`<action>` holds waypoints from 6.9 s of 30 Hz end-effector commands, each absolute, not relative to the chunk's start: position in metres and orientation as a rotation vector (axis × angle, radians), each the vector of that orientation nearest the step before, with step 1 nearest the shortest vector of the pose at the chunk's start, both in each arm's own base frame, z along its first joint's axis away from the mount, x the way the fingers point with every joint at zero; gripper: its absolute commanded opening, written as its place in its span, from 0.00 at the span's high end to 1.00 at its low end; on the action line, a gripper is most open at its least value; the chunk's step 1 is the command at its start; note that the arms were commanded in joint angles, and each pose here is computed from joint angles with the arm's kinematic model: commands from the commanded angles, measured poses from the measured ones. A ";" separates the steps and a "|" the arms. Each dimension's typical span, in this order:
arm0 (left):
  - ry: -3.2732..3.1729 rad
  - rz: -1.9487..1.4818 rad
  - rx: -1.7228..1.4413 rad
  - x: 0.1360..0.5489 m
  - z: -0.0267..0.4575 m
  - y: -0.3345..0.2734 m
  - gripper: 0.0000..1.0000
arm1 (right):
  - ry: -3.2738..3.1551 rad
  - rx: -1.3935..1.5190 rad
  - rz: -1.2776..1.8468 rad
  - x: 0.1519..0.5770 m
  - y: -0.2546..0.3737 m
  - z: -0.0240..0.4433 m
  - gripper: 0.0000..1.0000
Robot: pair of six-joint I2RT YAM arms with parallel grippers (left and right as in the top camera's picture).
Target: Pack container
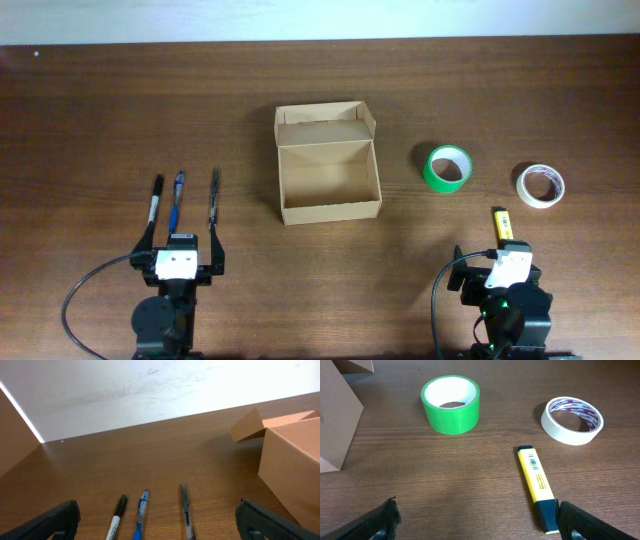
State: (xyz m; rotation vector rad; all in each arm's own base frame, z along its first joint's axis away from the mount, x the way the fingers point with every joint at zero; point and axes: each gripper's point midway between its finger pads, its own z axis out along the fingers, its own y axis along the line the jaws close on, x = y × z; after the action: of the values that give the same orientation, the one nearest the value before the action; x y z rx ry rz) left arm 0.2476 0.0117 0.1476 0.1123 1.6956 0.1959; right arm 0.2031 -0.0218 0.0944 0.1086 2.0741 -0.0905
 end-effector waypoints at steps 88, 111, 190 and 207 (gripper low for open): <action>2.843 -0.134 -0.143 0.390 0.039 0.024 0.01 | 3.177 0.376 0.022 0.401 -0.050 0.036 0.20; 2.843 -0.133 -0.143 0.390 0.039 0.024 0.01 | 3.023 0.324 0.365 0.421 -0.011 0.110 0.96; 2.843 -0.134 -0.144 0.390 0.039 0.024 0.01 | 2.399 -0.184 -0.096 0.355 0.032 0.396 0.66; 2.843 -0.133 -0.143 0.390 0.039 0.024 0.01 | 2.705 1.215 0.133 0.321 -0.177 0.128 0.51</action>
State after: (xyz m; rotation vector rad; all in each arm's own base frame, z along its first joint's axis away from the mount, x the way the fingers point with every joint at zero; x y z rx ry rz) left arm 0.3863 0.0245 0.0377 -0.1646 2.8498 -0.1236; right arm 0.3260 -0.1821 0.1539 1.0873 2.7229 -0.0439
